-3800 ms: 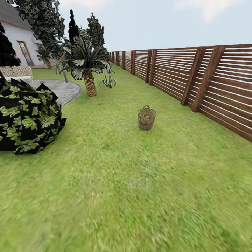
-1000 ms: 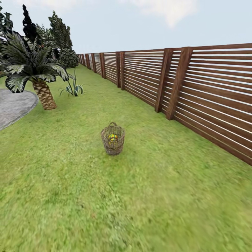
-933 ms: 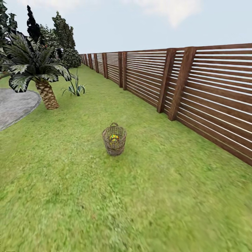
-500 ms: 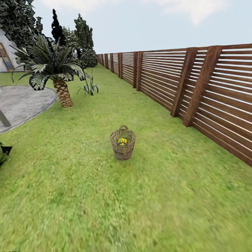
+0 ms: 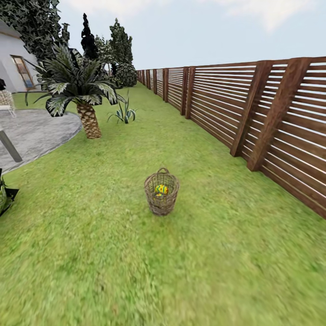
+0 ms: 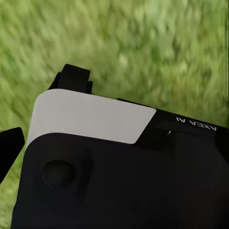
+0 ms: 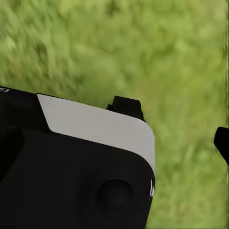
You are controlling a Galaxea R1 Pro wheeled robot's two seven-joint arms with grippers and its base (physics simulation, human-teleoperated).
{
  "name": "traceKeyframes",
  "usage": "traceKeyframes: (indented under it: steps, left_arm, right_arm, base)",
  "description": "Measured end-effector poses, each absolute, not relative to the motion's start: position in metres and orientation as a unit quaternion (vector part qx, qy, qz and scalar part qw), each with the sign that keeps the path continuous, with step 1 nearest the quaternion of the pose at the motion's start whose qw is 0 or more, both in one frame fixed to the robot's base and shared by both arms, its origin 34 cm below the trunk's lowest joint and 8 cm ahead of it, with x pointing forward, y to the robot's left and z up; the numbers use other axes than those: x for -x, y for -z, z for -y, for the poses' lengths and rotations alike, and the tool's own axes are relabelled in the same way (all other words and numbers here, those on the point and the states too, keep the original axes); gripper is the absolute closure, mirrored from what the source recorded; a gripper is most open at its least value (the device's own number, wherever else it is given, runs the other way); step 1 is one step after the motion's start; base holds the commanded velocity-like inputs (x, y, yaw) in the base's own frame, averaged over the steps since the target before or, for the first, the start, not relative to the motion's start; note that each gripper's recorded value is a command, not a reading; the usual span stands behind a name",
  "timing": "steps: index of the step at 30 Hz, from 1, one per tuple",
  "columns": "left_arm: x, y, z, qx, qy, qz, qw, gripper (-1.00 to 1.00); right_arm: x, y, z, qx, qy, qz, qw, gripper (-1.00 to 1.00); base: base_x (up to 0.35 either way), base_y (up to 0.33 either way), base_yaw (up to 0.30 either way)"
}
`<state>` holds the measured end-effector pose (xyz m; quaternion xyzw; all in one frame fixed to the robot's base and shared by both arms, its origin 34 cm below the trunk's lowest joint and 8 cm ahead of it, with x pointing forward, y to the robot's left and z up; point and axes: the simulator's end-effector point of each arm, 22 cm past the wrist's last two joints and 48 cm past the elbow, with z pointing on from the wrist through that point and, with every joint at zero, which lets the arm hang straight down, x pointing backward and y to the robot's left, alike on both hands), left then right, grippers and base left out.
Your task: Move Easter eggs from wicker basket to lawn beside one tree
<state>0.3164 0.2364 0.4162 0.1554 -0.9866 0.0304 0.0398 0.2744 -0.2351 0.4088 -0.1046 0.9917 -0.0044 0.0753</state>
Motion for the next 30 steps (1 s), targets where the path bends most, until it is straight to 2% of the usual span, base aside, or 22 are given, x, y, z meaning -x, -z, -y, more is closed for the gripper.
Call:
traceKeyframes:
  steps: [14,30]
  left_arm:
    - [-0.3163,-0.4162,-0.2372,-0.156,-0.030,0.987,0.040,-1.00]
    - [-0.3165,-0.4162,-0.2393,-0.157,-0.029,0.986,0.039,-1.00]
  right_arm:
    - [-0.2715,-0.4085,0.2367,0.105,0.005,-0.992,0.071,-1.00]
    - [-0.2727,-0.4086,0.2391,0.106,0.007,-0.992,0.073,-1.00]
  base:
    - [0.309,-0.189,0.000]
    - [0.333,-0.012,0.000]
